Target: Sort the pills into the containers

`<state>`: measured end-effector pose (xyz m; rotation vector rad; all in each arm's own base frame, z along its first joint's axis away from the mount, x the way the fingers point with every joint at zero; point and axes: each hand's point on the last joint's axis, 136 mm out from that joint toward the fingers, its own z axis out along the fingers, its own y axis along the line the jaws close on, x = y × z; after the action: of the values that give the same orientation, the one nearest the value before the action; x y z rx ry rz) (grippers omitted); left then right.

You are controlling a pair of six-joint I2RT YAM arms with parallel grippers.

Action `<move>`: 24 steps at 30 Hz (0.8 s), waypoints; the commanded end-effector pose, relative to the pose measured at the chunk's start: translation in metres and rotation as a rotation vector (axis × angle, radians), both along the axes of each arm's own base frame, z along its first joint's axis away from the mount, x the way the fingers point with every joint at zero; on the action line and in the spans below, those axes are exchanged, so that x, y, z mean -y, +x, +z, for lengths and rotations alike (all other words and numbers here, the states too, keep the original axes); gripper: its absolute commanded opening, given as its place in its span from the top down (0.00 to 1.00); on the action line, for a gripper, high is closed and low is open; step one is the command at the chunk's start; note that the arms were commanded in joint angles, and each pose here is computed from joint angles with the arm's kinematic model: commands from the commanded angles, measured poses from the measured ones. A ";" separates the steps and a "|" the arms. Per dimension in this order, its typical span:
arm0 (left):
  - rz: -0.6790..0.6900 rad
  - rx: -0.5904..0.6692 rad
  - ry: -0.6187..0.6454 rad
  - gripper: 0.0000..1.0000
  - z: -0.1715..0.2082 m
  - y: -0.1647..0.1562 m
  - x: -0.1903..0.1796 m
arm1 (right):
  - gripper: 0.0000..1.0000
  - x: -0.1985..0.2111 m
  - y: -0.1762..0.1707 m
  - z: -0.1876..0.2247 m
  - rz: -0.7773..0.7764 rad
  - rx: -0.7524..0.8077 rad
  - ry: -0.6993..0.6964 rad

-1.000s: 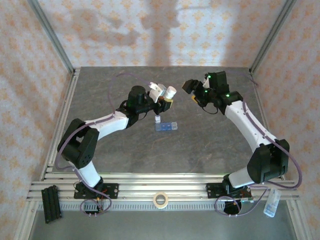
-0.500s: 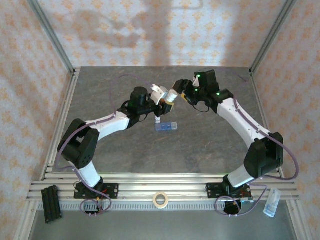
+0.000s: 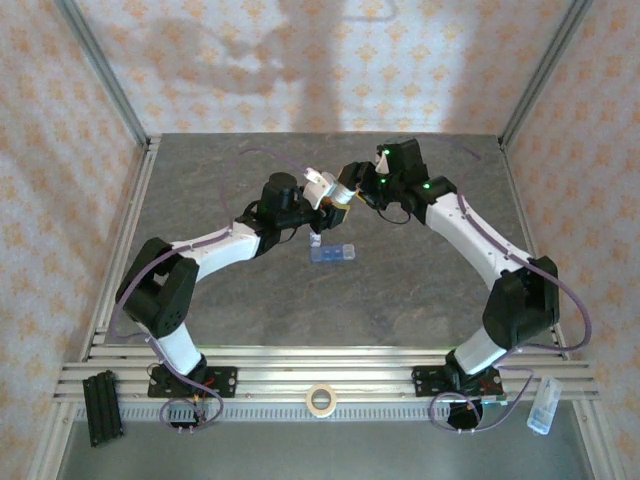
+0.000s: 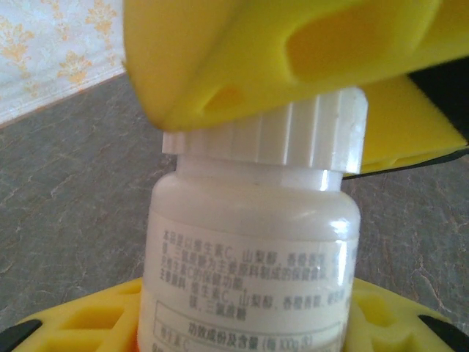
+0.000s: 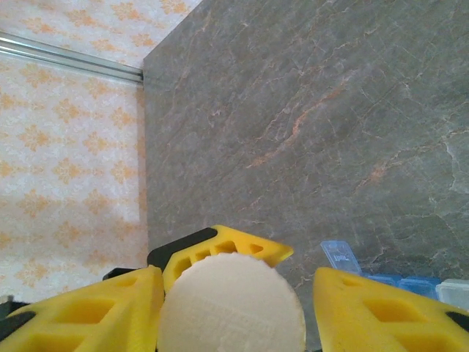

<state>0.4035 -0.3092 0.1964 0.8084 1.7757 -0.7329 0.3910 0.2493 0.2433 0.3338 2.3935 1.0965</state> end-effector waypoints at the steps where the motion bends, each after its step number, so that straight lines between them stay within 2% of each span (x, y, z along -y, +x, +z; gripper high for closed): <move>1: -0.006 0.043 -0.030 1.00 0.017 0.006 0.007 | 0.49 -0.003 0.004 0.008 0.015 0.033 -0.006; 4: -0.004 0.041 -0.039 1.00 0.019 0.006 0.008 | 0.58 -0.003 0.003 0.006 0.027 0.037 -0.018; 8: -0.018 0.033 -0.071 1.00 0.024 0.004 0.008 | 0.65 0.000 0.001 0.004 0.057 0.081 -0.062; 11: -0.032 0.024 -0.145 1.00 0.037 0.003 0.006 | 0.66 0.004 0.001 0.010 0.107 0.174 -0.077; 15: -0.068 0.006 -0.298 1.00 0.063 0.001 0.002 | 0.64 -0.002 -0.008 0.031 0.270 0.350 0.046; 18: -0.082 -0.005 -0.342 1.00 0.072 0.001 0.003 | 0.63 0.001 -0.012 0.032 0.318 0.367 0.071; 20: -0.067 -0.010 -0.311 1.00 0.068 0.003 0.002 | 0.58 0.002 -0.013 0.034 0.327 0.352 0.081; 21: -0.055 -0.007 -0.285 1.00 0.064 0.004 0.000 | 0.53 0.002 -0.015 0.036 0.328 0.349 0.080; 24: -0.007 0.011 -0.183 1.00 0.050 0.007 -0.006 | 0.28 0.008 -0.019 0.048 0.300 0.366 0.068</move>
<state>0.3993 -0.3150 0.2241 0.6978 1.7232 -0.9833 0.3820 0.2467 0.2719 -0.1514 2.1687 1.2547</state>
